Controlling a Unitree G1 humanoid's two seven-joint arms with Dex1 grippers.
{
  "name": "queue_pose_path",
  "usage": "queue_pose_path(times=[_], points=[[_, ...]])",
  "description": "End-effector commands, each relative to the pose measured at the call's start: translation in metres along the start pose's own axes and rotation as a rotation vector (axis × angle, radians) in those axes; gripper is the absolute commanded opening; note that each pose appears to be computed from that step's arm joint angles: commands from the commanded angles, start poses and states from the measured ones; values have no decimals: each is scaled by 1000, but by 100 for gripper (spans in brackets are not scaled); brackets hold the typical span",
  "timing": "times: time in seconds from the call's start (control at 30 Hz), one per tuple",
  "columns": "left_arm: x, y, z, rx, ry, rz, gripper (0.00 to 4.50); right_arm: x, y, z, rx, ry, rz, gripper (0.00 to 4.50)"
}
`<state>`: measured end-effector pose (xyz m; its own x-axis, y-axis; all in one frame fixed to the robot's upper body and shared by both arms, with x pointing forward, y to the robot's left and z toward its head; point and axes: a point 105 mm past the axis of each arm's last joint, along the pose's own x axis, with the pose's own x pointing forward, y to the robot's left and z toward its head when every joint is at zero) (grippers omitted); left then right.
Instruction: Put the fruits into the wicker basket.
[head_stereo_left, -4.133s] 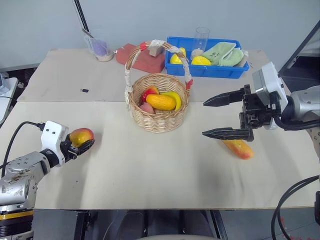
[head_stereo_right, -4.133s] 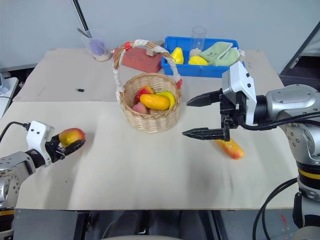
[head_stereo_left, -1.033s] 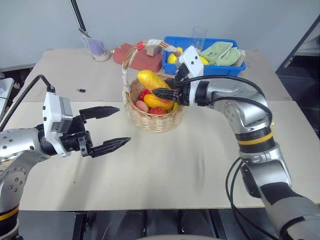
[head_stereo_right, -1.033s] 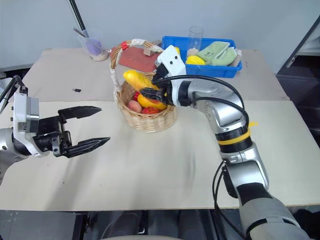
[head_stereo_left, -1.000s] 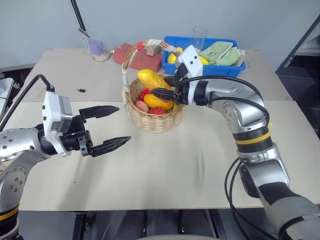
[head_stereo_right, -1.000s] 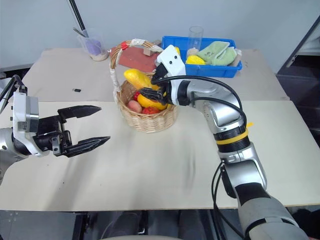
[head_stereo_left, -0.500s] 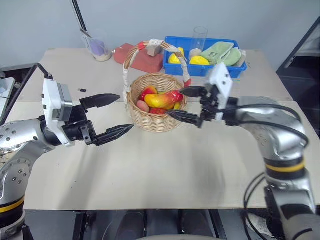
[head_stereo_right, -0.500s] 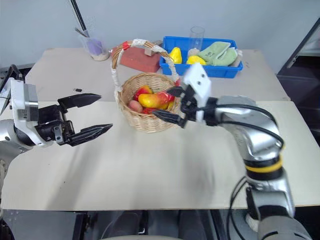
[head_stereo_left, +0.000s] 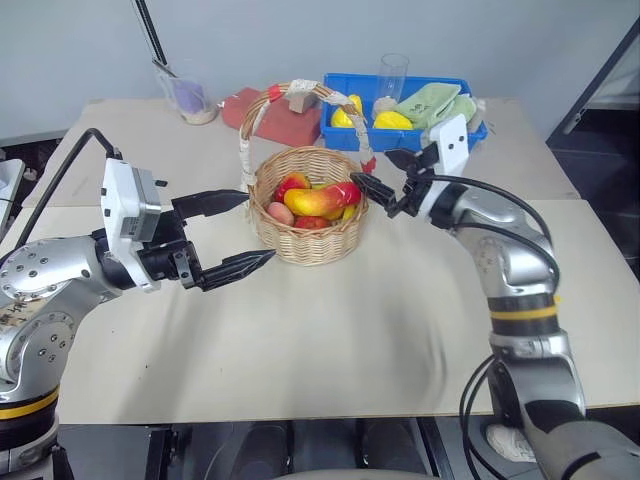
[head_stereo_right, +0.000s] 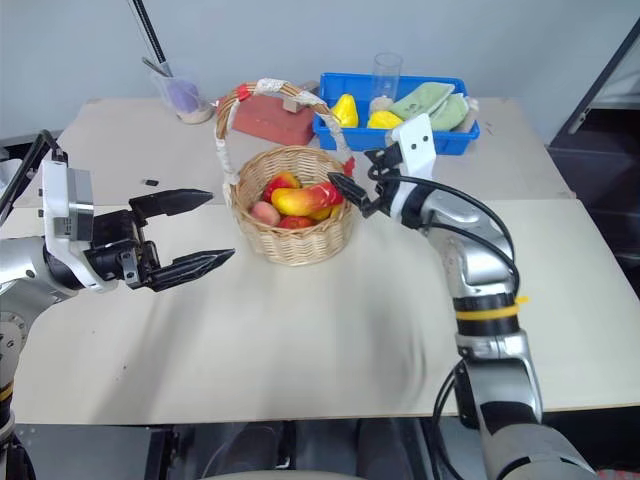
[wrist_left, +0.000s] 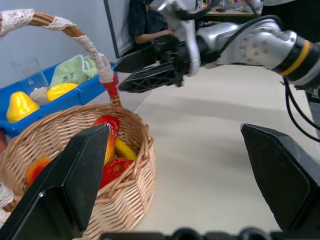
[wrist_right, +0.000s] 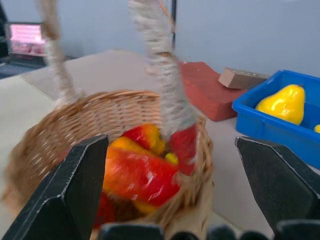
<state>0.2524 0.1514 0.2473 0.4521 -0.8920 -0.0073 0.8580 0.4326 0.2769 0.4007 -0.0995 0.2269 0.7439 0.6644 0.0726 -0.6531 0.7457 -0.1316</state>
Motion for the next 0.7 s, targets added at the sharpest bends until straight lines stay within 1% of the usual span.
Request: queue_pose_path(times=[0.03,0.1,0.13,0.17,0.2,0.27,0.33,0.37,0.4,0.53,0.57,0.67,0.7], points=[[-1,-1,9,43,-20,5,450,10,-5,14,-27,-57,-11,447],[-1,-1,9,42,-21,10,450,15,-5,13,-13,-55,-3,447],[-2,-2,8,42,-21,12,450,17,-5,12,-12,-53,4,423],[-2,-2,8,42,-22,14,450,18,-4,13,-8,-56,13,394],[-2,-2,8,43,-22,17,450,19,-2,13,-6,-58,23,352],[-2,-2,8,43,-22,20,450,21,-1,12,-7,-56,32,295],[-2,-2,8,43,-22,21,450,23,-1,10,-16,-50,35,222],[-2,-2,8,43,-21,22,450,23,0,9,-20,-46,38,194],[-2,-2,8,43,-22,22,450,23,0,8,-24,-43,41,149],[-1,-1,8,45,-23,22,450,23,2,8,-61,-39,49,19],[-1,-1,8,45,-23,21,450,22,2,8,-70,-40,50,10],[0,-1,9,45,-29,20,450,13,-4,17,-129,-66,26,10],[1,0,9,46,-34,22,450,7,-11,22,-149,-76,0,10]])
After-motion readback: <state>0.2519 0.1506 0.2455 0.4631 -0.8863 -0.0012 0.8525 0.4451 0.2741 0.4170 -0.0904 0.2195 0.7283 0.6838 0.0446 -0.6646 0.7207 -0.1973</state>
